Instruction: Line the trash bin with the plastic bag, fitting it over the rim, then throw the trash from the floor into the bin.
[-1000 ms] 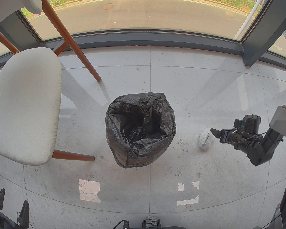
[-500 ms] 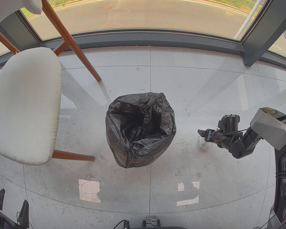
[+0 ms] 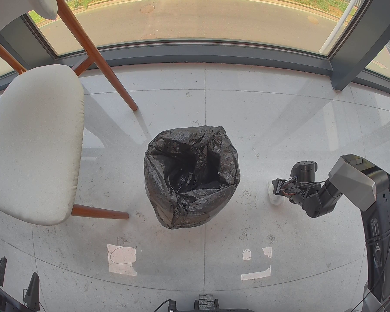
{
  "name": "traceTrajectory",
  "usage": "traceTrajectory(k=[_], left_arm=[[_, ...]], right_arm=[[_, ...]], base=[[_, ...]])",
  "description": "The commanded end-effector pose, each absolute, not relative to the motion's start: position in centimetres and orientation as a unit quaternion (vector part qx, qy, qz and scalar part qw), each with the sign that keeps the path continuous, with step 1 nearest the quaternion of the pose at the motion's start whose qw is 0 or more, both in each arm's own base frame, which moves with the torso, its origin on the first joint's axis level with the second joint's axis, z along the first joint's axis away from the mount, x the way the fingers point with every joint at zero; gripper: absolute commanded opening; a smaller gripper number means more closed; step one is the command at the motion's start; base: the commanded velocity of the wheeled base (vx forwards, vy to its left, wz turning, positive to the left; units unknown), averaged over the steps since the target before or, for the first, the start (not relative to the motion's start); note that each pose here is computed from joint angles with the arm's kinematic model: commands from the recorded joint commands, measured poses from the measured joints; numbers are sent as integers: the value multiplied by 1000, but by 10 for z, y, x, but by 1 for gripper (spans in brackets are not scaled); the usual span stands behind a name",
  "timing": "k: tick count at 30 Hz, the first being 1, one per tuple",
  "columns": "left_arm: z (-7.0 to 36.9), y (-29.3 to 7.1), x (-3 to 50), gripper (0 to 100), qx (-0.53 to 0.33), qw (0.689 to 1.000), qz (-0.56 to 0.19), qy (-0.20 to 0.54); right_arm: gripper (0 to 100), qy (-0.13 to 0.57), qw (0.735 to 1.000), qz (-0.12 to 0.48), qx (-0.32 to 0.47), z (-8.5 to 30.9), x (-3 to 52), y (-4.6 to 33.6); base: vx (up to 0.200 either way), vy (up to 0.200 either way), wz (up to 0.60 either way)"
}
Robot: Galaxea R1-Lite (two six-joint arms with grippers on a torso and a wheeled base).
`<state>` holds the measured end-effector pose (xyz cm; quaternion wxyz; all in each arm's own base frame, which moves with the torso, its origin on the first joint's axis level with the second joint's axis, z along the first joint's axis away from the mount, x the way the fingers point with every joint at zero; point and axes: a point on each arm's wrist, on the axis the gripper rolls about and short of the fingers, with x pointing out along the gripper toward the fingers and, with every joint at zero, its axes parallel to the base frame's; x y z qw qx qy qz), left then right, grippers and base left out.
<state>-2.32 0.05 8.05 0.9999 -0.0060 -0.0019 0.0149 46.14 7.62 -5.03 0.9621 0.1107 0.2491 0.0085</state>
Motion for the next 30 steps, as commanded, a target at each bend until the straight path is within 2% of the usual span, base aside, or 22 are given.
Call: traceTrajectory(k=[1, 8, 15, 16, 17, 19, 21, 24, 26, 27, 28, 29, 30], left_arm=[[76, 1, -23, 100, -6, 1000, 15, 0], [75, 1, -23, 100, -6, 1000, 15, 1], [75, 1, -23, 100, -6, 1000, 15, 1], [75, 1, -23, 100, -6, 1000, 15, 1], [75, 1, -23, 100, -6, 1000, 15, 1], [75, 1, -23, 100, -6, 1000, 15, 1], [75, 1, -23, 100, -5, 1000, 15, 1], [75, 1, -23, 100, -5, 1000, 15, 1], [75, 1, -23, 100, -6, 1000, 15, 1], [75, 1, -23, 100, -6, 1000, 15, 1], [75, 1, -23, 100, -6, 1000, 15, 1], [75, 1, -23, 100, -6, 1000, 15, 1], [75, 1, -23, 100, -7, 1000, 15, 1]], right_arm=[[0, 253, 961, 3, 109, -52, 459, 73], [0, 208, 971, -9, 118, 25, 437, 53], [0, 148, 981, -5, 127, 127, 376, 37], [0, 148, 981, -5, 127, 127, 376, 37], [0, 131, 983, 5, 131, 161, 355, 37], [0, 114, 984, 22, 135, 189, 336, 39], [0, 93, 983, 70, 139, 218, 309, 55], [0, 84, 982, 97, 138, 230, 293, 67], [0, 79, 976, 152, 134, 240, 268, 96], [0, 79, 975, 159, 133, 240, 266, 99], [0, 77, 967, 202, 133, 243, 255, 121], [0, 77, 967, 202, 133, 243, 255, 121], [0, 80, 962, 227, 131, 243, 250, 134]], base=[[0, 0, 0], [0, 0, 0], [0, 0, 0], [0, 0, 0], [0, 0, 0], [0, 0, 0], [0, 0, 0], [0, 0, 0], [0, 0, 0], [0, 0, 0], [0, 0, 0], [0, 0, 0], [0, 0, 0]])
